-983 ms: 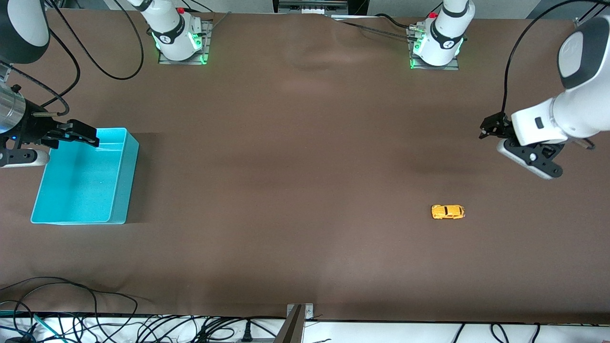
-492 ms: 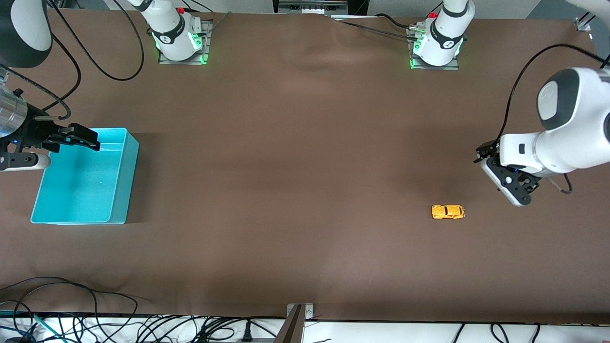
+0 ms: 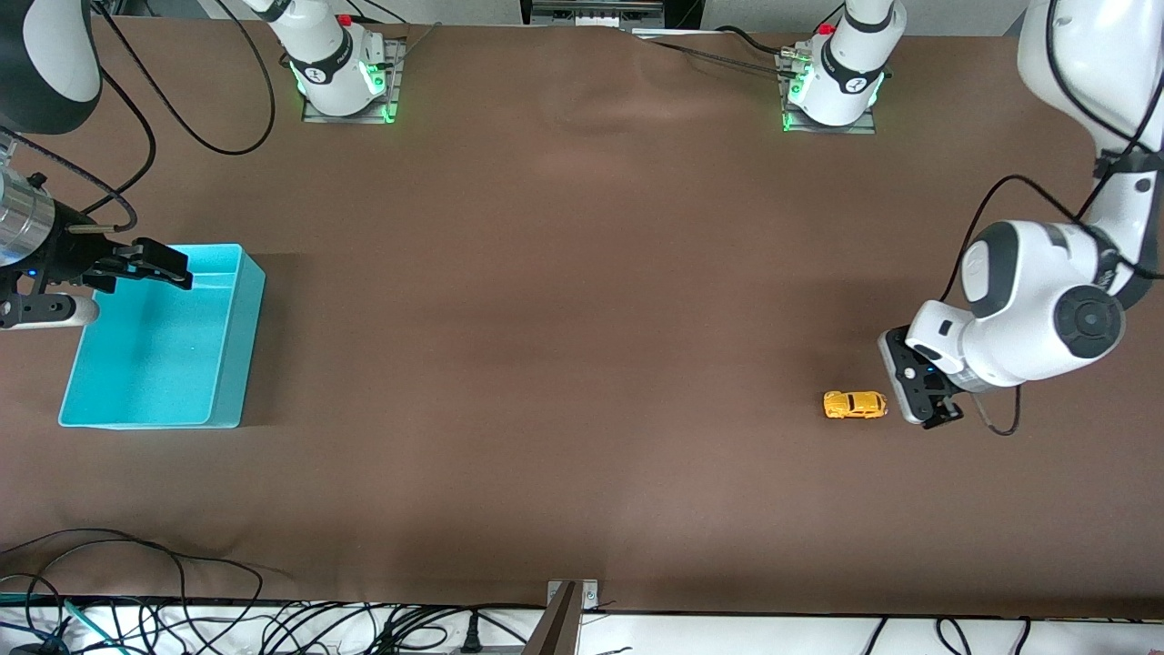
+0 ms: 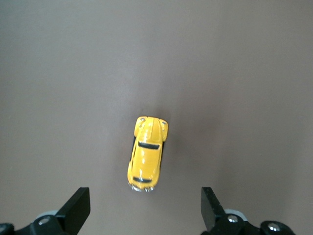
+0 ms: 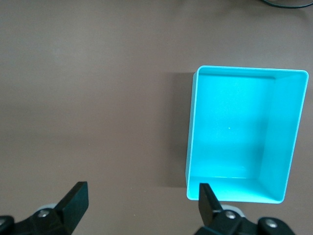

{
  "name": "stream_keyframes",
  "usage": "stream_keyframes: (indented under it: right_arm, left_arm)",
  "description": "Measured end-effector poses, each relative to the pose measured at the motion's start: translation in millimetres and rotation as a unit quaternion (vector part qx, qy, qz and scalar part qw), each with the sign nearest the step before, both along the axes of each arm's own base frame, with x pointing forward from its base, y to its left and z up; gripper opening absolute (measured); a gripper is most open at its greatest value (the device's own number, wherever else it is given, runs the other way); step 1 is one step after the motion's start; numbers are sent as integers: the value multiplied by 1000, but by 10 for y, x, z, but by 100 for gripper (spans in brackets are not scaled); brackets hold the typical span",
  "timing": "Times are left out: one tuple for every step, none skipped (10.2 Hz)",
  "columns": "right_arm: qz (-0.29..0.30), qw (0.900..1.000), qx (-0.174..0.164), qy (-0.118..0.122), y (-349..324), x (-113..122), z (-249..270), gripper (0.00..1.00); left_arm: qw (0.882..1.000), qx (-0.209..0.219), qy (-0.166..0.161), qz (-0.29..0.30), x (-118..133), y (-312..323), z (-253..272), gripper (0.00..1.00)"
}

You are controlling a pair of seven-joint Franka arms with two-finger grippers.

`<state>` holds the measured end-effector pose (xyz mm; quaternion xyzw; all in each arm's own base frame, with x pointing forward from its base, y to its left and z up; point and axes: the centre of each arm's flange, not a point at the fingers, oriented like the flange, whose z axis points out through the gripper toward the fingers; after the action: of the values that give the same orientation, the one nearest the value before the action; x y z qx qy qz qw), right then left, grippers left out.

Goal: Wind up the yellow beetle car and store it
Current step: 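Lower the open left gripper over the yellow beetle car, then close the left gripper around the yellow car's body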

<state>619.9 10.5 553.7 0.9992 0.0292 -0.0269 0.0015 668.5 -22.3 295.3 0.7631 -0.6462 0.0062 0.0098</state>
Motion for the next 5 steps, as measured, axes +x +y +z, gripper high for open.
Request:
stream_keyframes:
  right_arm:
    - [0,1000,0,-1,-4,8,-7,100]
    - [0,1000,0,-1,-3,13,-15,100]
    - [0,1000,0,0,-3,17,-28,100]
    - [0,1000,0,0,-3,21,-36,100]
    - [0,1000,0,1,-1,24,-43,100]
  left_arm:
    - [1000,12,-15,-24,-48,-44,-150,100]
    - [999,18,-18,-39,-108,-87,-277,100]
    - [999,18,-15,-45,-155,-115,-393,100]
    - [998,17,-15,-52,-169,-123,-493,100]
    - [998,15,-17,-56,-169,-115,-610,100]
